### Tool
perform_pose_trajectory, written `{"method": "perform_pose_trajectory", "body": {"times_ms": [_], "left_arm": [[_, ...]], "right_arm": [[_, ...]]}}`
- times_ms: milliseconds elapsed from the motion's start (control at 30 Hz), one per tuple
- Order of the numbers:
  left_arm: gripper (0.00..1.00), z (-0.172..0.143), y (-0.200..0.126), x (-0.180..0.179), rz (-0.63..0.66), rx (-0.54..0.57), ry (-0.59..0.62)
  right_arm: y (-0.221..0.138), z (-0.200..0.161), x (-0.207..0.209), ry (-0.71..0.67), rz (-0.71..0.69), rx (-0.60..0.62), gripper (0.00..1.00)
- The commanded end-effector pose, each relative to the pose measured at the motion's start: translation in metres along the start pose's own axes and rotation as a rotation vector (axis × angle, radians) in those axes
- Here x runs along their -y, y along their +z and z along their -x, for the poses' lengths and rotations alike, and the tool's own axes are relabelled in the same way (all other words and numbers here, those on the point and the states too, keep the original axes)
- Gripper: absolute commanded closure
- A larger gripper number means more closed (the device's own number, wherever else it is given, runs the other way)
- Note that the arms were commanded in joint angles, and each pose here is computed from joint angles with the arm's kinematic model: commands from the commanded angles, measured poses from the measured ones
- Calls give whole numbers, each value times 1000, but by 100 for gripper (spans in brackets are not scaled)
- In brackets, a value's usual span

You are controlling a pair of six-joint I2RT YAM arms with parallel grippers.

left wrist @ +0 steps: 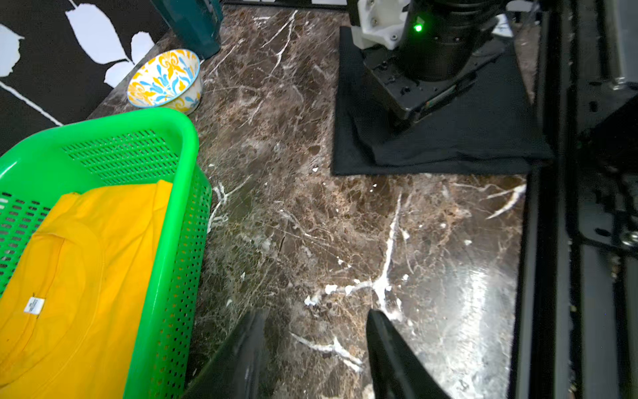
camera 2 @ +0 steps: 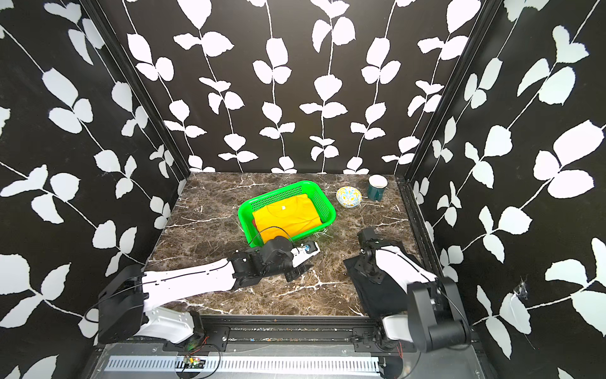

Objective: Put the folded t-shirts into the basket
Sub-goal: Move the T-shirt to the center of the board.

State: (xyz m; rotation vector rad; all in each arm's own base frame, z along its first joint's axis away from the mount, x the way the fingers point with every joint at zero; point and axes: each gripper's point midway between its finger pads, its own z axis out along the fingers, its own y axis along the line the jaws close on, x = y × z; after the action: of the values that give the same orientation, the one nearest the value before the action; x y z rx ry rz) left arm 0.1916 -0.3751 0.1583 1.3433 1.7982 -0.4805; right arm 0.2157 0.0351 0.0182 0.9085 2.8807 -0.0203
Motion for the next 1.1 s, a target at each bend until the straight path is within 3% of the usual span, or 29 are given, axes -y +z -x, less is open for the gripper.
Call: {"method": "perform_pose_trajectory", "body": {"times_ms": [0, 133, 300, 400, 533, 633, 867, 933, 1067], "left_arm": [[48, -5, 4, -9, 54, -9, -59], [46, -21, 12, -11, 78, -28, -130], [44, -35, 17, -5, 56, -60, -207], [42, -39, 22, 1, 29, -93, -238], [41, -43, 34, 7, 2, -138, -307], [41, -40, 42, 18, -59, -149, -352], [40, -47, 67, 28, -105, -234, -394], [37, -49, 75, 27, -103, -249, -386], [37, -59, 88, 25, -139, -304, -436]], "right_arm": [[13, -26, -33, -103, 122, -101, 75], [11, -45, -45, -212, 114, -122, 75], [5, -83, -70, -362, 217, -208, 75], [2, -98, -75, -374, 236, -254, 67], [-25, -107, -103, -372, 409, -282, 63], [-56, -94, -108, -394, 443, -209, 56], [-104, -15, -64, -344, 234, 80, 42], [-116, 6, -44, -274, 160, 148, 5], [-135, 29, -18, -180, 88, 238, 1]]}}
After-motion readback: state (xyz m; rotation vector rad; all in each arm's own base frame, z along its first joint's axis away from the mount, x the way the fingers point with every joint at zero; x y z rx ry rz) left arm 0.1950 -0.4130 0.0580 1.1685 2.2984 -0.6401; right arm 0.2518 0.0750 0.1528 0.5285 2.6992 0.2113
